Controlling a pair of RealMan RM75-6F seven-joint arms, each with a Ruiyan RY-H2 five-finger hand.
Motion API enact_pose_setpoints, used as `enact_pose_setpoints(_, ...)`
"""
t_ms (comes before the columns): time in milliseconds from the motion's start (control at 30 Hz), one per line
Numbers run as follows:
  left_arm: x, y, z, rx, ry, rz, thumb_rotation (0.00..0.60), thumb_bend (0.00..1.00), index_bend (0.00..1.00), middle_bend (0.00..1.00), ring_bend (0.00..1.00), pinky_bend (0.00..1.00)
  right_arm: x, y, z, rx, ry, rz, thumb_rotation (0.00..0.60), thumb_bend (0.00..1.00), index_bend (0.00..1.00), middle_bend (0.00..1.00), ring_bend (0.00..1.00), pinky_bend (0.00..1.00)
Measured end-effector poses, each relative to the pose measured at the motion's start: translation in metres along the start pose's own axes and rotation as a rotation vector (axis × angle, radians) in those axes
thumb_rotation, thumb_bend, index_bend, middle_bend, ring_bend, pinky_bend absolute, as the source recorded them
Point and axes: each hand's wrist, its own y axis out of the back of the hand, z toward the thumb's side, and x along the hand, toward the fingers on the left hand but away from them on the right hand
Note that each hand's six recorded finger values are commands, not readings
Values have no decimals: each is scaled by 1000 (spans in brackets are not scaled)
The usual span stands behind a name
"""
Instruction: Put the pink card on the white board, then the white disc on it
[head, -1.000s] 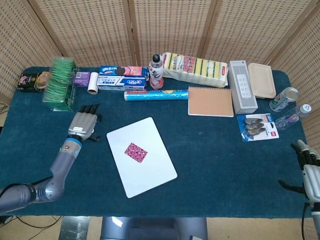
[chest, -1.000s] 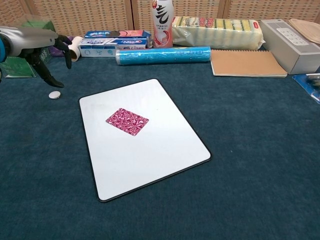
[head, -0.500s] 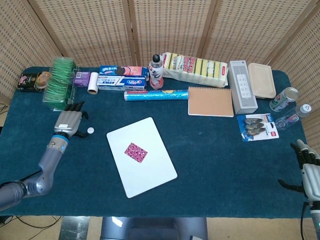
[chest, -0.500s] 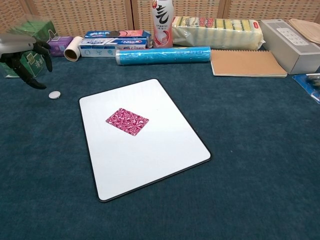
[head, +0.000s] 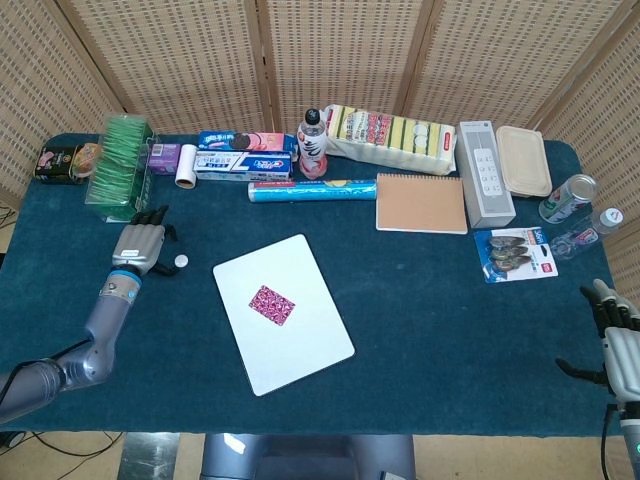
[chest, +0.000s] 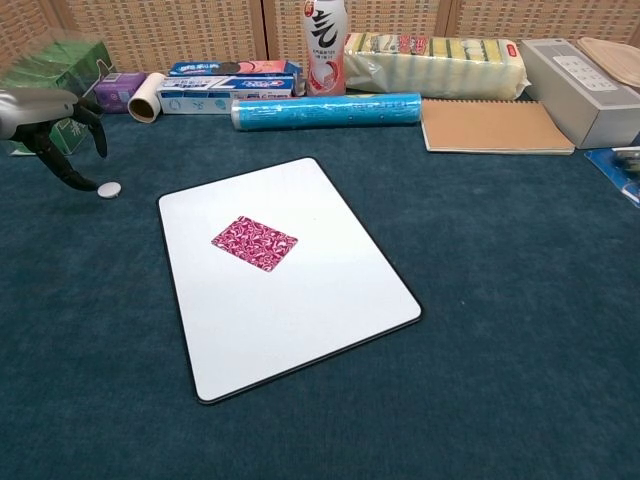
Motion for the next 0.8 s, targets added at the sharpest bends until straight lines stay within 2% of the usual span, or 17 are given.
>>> enact_pose_setpoints(800, 9, -12, 18, -1, 28, -13, 600, 164, 360, 0, 0, 47, -2, 0, -2, -3, -6, 2, 600, 0, 33, 0, 0, 0)
